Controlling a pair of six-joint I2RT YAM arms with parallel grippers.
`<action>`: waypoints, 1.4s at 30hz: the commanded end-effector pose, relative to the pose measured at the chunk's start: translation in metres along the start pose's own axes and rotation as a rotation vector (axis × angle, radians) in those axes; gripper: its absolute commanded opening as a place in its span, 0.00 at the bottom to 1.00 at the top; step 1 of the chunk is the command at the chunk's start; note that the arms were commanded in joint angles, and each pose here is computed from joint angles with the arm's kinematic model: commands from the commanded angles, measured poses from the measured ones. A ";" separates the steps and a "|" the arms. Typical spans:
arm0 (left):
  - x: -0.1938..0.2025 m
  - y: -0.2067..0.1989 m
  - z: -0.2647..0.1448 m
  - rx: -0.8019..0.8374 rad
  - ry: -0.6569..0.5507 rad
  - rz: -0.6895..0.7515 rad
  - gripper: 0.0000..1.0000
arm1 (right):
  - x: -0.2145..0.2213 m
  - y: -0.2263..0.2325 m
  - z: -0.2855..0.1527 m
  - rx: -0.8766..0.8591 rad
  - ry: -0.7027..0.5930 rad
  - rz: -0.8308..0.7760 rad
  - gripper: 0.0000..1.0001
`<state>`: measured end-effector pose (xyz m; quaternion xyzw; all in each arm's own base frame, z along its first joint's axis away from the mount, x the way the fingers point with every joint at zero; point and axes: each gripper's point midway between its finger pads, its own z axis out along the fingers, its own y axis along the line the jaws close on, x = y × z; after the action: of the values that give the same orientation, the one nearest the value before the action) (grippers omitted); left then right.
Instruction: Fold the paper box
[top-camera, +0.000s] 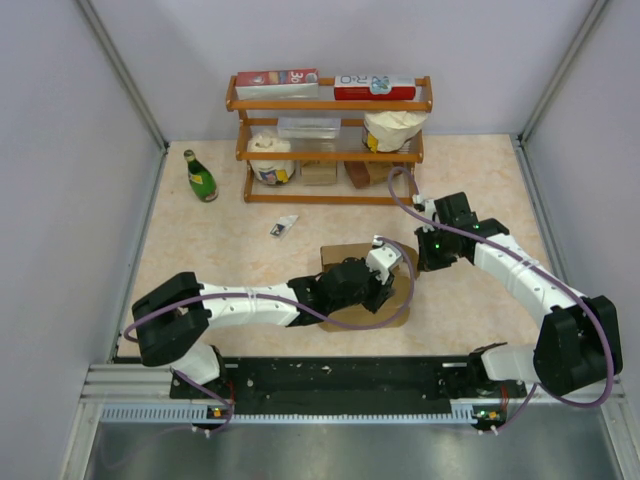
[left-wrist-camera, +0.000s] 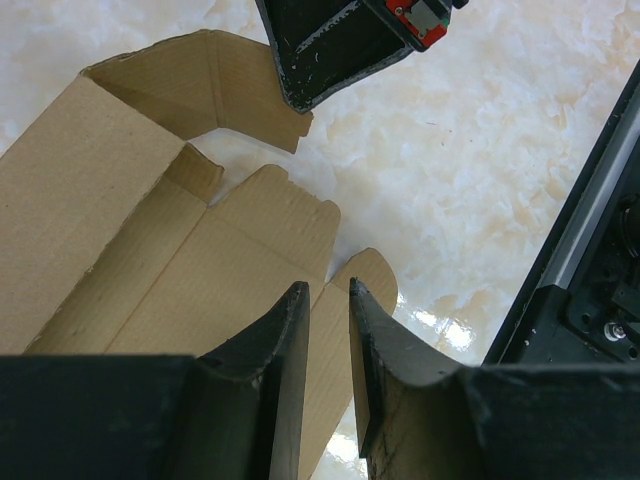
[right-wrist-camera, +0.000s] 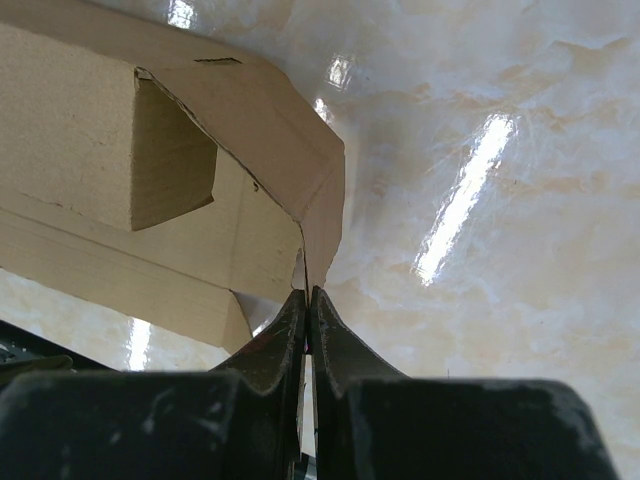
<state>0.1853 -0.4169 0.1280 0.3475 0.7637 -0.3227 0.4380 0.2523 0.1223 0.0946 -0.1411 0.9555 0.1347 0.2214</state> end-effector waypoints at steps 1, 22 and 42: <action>-0.026 -0.005 -0.007 0.013 -0.087 0.007 0.28 | -0.010 0.009 -0.006 -0.025 -0.040 -0.021 0.00; -0.020 -0.003 -0.001 0.003 -0.069 -0.013 0.27 | -0.006 0.009 -0.003 -0.027 -0.027 -0.018 0.00; -0.013 0.001 0.033 -0.029 -0.062 -0.001 0.27 | -0.005 0.009 -0.004 -0.026 -0.030 -0.020 0.00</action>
<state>0.1942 -0.4267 0.0997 0.3437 0.7779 -0.3030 0.4300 0.2514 0.1242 0.0946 -0.1442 0.9549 0.1364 0.2208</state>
